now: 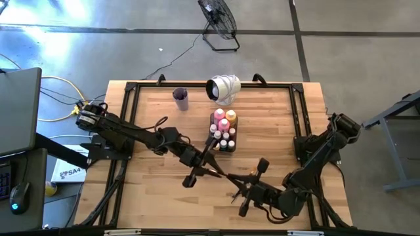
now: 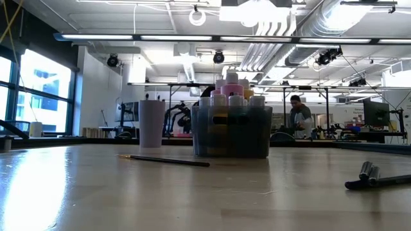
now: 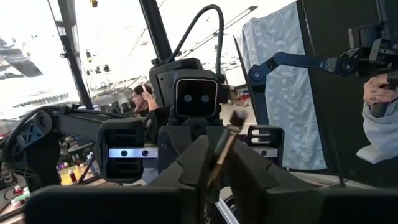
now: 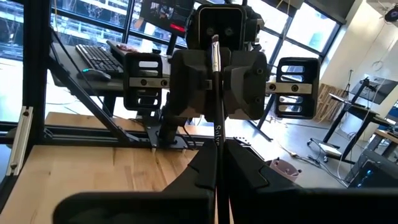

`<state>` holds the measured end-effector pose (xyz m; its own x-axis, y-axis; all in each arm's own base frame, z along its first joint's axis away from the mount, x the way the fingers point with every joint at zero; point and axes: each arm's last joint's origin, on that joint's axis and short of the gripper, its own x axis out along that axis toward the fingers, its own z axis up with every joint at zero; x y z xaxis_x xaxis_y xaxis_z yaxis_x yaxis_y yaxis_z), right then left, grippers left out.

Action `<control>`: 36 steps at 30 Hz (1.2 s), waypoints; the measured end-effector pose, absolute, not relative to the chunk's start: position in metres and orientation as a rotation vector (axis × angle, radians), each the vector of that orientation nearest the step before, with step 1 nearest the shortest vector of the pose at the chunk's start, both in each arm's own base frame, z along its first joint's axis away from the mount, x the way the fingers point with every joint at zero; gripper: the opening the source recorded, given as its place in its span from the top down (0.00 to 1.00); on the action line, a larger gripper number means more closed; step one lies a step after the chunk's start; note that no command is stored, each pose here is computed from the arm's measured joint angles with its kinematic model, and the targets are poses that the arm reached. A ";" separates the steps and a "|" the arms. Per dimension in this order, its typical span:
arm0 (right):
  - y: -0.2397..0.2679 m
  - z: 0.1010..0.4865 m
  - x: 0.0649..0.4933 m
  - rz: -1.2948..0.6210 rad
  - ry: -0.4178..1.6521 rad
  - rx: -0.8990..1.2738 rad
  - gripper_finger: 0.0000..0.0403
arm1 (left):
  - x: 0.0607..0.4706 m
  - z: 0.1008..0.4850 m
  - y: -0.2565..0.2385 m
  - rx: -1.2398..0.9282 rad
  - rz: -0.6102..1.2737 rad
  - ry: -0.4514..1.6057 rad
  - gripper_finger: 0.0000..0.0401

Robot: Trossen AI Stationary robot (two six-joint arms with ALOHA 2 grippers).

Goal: Pick & Place Paint Supplies
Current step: Put the silver paint brush into the violet cup

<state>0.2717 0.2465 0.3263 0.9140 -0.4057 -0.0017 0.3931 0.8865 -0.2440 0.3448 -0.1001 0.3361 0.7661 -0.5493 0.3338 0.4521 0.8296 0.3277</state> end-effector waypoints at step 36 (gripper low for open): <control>0.260 0.330 0.253 -0.489 0.056 -0.259 0.77 | 0.342 0.343 -0.088 0.252 -0.427 -0.412 0.97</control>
<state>0.2528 0.2597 0.3305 0.8820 -0.4712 0.0087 0.4571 0.8509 -0.2590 0.3422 -0.0884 0.3426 0.8298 -0.4484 0.3322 0.3480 0.8811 0.3201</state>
